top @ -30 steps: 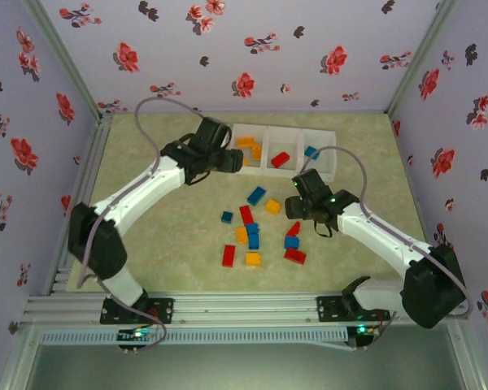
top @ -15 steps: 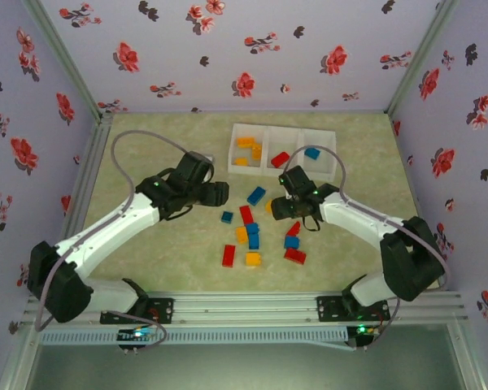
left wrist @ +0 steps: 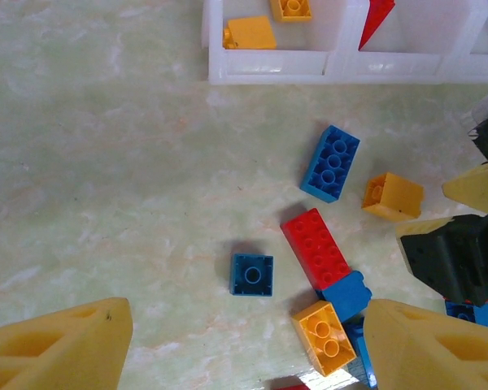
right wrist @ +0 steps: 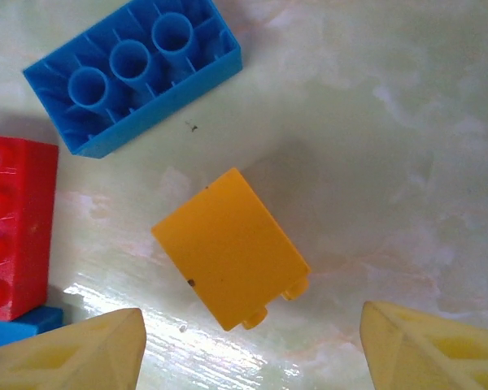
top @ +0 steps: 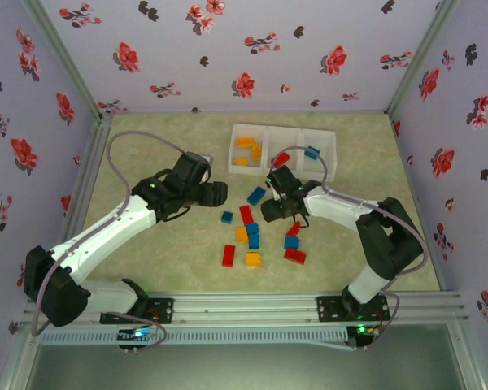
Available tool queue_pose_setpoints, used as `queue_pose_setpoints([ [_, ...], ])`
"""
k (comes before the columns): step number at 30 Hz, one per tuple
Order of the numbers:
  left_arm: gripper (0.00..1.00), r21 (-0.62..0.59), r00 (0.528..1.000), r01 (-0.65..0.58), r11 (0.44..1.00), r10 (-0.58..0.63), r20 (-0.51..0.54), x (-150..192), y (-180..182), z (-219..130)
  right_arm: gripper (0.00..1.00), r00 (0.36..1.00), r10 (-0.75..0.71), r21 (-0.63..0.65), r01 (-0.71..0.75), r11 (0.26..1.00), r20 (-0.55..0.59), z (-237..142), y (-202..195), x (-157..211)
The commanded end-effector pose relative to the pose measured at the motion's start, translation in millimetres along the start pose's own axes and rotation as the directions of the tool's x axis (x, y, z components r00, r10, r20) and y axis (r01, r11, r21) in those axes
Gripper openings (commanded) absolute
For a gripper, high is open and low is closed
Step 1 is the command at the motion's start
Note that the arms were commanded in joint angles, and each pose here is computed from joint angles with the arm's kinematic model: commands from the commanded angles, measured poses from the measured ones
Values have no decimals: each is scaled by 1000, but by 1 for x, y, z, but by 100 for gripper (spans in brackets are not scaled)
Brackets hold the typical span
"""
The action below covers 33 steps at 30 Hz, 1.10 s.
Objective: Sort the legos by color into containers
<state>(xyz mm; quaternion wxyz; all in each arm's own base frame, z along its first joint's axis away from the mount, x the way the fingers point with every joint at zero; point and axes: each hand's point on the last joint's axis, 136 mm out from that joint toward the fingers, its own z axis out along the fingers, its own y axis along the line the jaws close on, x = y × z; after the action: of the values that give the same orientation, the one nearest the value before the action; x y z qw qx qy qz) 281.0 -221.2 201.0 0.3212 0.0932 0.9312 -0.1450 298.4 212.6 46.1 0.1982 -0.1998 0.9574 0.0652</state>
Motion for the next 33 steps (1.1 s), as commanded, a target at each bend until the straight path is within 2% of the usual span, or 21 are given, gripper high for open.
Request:
queue_pose_setpoints([
  [1,76,-29,1000,0,1000,0,-11,4,9,-3,71,999,-26,15,26,1000,18,2,1,-12],
  [10,75,-33,1000,-2,999,1,-15,6,10,-2,67,1000,-7,72,6,997,16,11,-6,-22],
  [14,75,-41,1000,-3,999,2,-15,7,12,-3,61,1000,3,84,-5,996,12,14,-8,-25],
  [25,75,-46,1000,-4,999,3,-15,10,14,-4,53,1000,6,77,-6,997,1,15,-6,-26],
  [33,74,-42,1000,-7,999,6,-9,10,15,-7,40,1000,5,68,-4,998,-12,19,-4,-26],
])
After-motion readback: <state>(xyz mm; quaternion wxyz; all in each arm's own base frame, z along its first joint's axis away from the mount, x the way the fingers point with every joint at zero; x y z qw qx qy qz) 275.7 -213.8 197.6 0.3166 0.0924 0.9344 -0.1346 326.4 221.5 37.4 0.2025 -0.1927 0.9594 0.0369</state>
